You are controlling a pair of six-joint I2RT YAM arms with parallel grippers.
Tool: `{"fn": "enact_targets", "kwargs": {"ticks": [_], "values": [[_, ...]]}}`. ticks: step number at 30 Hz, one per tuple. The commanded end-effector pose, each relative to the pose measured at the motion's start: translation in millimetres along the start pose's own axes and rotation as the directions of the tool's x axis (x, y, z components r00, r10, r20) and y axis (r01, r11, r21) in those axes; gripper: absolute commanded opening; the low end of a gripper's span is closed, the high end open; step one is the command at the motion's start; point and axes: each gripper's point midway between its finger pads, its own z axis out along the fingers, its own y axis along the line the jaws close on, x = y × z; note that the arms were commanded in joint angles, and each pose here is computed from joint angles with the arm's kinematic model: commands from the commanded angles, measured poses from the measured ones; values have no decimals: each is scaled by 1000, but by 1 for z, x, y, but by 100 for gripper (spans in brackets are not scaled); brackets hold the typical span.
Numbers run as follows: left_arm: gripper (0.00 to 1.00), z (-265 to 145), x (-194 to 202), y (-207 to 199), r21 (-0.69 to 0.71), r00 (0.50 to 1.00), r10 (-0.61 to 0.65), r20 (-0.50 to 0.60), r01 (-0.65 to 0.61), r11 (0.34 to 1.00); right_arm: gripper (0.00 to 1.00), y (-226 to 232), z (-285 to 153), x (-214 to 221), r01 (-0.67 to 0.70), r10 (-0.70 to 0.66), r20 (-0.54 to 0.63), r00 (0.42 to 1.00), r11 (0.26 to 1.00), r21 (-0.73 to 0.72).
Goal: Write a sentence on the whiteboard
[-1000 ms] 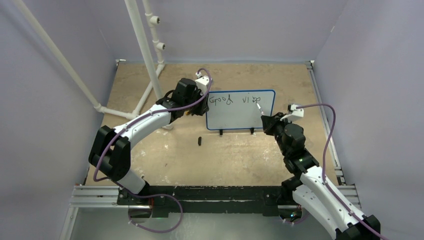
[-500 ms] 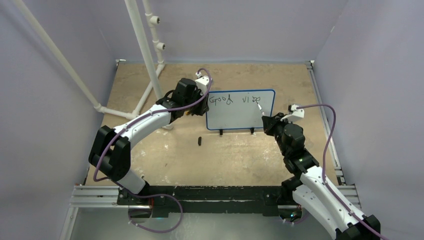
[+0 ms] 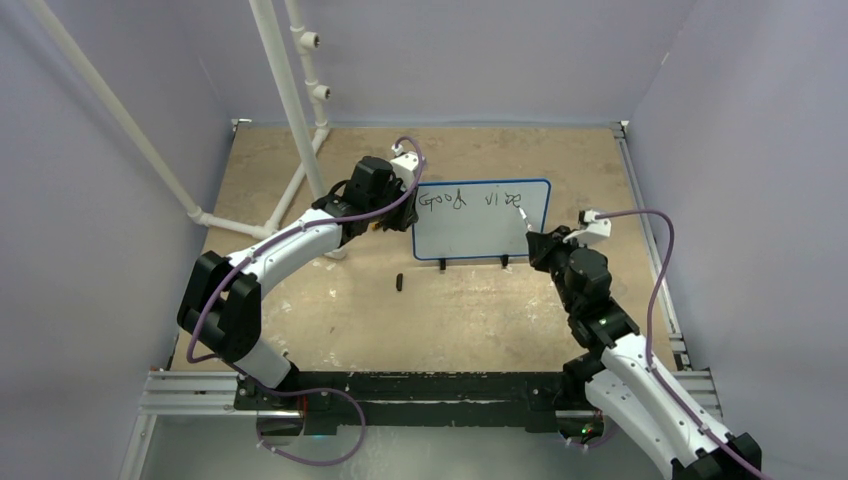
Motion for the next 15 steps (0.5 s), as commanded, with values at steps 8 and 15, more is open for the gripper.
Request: {"fn": "enact_targets", "kwargs": {"ticks": [8,15], "values": [[15,0,-6,-4,19,999,-3,33,2,1000,0,13,-10,-26,6,0,90,996,998,-67],[14,-1,-7,-3,18,999,-3,35,3,1000,0,11,-6,-37,16,-12,124,992,999,-32]]}}
